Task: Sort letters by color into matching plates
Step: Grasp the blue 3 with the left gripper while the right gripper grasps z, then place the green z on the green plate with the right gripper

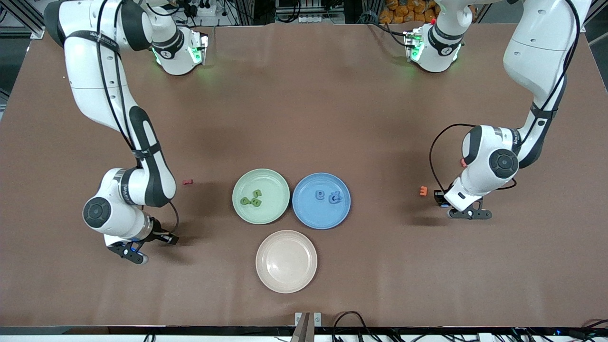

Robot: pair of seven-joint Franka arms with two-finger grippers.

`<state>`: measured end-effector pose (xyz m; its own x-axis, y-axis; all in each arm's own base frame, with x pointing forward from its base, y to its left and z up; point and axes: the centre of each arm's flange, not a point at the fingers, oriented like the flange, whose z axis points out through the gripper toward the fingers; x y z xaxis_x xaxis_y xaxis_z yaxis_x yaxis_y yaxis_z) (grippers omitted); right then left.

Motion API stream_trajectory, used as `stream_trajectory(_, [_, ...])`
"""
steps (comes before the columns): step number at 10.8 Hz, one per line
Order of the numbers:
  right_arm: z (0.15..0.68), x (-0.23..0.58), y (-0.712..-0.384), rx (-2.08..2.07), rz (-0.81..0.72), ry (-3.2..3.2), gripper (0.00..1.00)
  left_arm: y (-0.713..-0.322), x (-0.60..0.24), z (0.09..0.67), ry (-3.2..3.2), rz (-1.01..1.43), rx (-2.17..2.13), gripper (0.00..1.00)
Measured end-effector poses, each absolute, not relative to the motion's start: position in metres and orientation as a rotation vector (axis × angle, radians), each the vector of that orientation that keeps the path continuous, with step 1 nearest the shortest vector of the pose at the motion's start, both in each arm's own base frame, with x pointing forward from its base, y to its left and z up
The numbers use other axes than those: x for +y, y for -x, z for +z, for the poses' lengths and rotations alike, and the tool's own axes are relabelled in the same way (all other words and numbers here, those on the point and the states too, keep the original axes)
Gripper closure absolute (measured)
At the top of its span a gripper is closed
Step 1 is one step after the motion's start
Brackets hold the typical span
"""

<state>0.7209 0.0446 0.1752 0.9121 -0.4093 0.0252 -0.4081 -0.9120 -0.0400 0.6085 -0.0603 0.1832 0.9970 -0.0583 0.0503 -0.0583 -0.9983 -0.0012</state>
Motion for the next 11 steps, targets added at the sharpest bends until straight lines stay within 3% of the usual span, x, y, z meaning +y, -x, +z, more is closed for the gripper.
stream_trajectory(5, [0.179,0.042,-0.723,0.648,-0.061,3.04,0.66,-0.621,-0.11,0.204,-3.112,0.159,-0.014,0.73])
stream_trajectory(11, [0.189,0.044,-0.722,0.572,-0.01,3.064,0.66,-0.614,-0.204,0.228,-3.097,0.131,0.143,0.73])
